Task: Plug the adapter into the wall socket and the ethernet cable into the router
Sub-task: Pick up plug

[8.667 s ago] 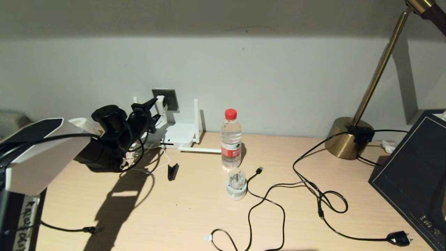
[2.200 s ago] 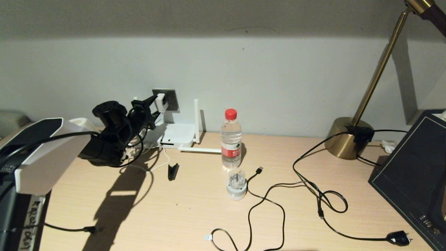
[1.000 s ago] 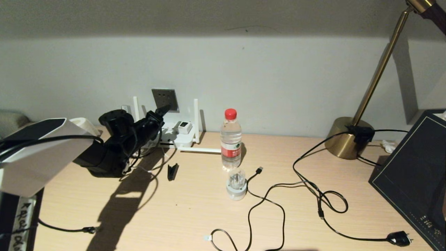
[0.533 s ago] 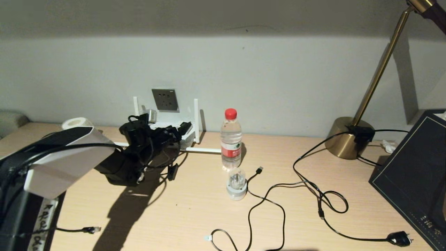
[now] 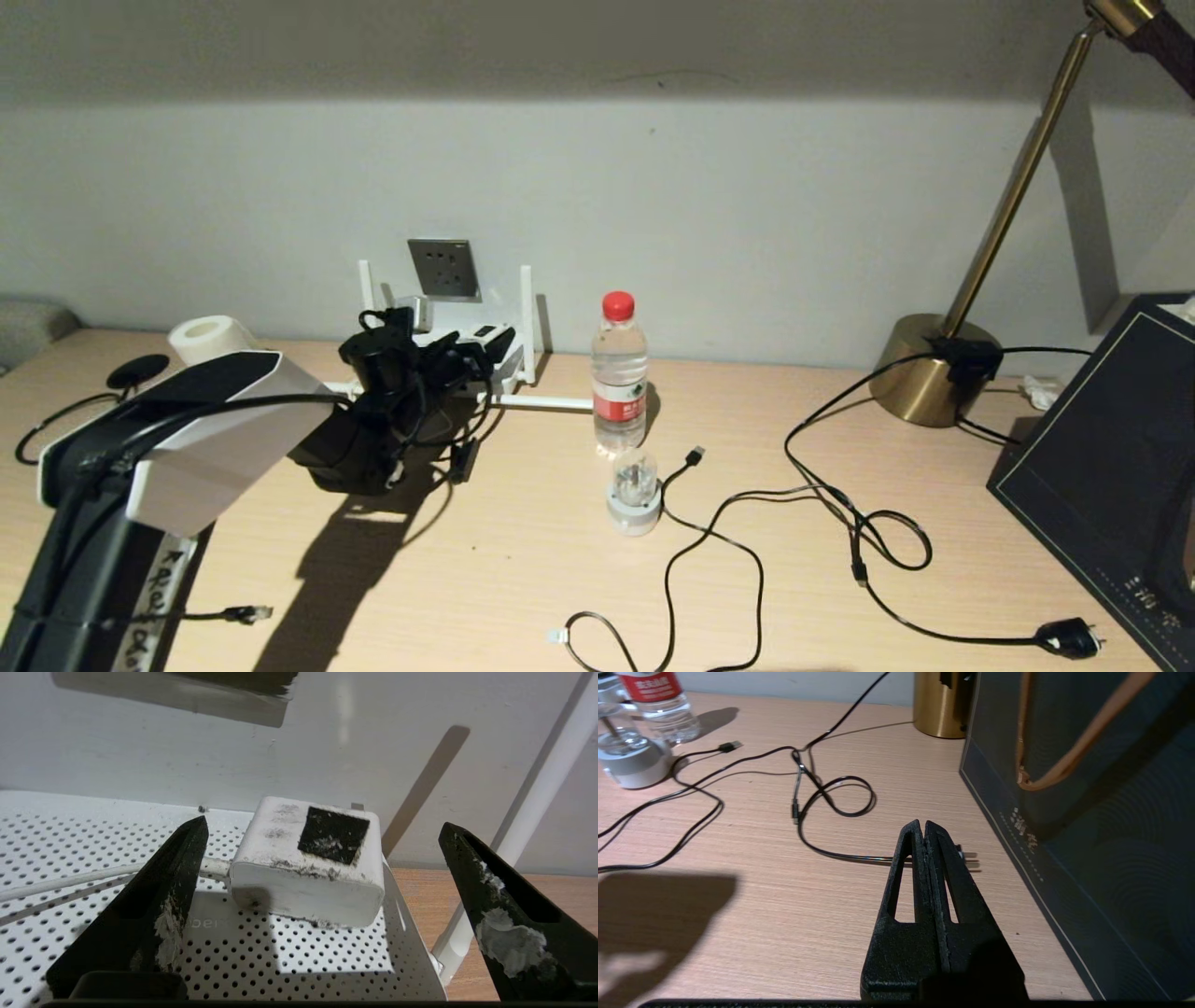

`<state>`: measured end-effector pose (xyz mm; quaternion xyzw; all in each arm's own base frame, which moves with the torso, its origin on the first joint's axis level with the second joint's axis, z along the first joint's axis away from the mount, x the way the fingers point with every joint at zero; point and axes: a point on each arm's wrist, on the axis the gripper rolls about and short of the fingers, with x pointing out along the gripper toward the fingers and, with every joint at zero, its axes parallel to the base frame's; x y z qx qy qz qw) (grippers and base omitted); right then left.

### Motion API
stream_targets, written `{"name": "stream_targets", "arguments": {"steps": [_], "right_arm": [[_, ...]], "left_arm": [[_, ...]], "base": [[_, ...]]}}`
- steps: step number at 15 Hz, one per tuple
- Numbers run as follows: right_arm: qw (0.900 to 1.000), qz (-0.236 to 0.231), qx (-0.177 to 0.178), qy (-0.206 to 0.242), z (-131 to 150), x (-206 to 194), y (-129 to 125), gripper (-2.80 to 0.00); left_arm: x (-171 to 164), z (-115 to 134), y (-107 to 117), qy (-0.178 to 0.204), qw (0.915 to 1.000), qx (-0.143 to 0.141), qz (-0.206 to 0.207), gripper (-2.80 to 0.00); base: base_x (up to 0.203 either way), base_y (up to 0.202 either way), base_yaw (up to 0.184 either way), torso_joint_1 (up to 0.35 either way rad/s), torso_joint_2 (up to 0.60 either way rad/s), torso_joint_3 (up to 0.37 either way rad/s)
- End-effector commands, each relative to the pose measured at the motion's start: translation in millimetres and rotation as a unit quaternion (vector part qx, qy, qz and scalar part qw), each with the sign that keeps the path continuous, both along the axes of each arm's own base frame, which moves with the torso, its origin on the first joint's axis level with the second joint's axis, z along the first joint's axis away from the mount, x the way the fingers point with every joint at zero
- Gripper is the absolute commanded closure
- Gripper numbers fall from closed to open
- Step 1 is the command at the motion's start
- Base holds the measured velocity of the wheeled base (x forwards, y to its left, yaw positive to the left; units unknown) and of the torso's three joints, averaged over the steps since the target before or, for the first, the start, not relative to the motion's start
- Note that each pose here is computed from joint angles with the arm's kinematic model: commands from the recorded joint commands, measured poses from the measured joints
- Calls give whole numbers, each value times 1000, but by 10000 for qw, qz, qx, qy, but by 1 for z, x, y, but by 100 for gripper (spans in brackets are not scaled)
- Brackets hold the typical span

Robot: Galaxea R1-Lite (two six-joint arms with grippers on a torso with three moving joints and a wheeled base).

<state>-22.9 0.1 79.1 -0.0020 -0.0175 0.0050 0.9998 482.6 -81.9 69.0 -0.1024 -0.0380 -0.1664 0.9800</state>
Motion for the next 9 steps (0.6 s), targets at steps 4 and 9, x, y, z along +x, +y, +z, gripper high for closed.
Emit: {"name": "stream_targets", "arguments": {"steps": [4, 9], "right_arm": [[10000, 4, -4, 52, -3, 1, 0, 0], [10000, 4, -4, 52, -3, 1, 0, 0]], "left_arm": [[3, -9, 0, 29, 10000, 31, 2, 0], [3, -8, 3, -120, 9991, 398, 67, 0]], "base": [[0, 0, 0, 0, 0, 0], [0, 0, 0, 0, 0, 0]]}}
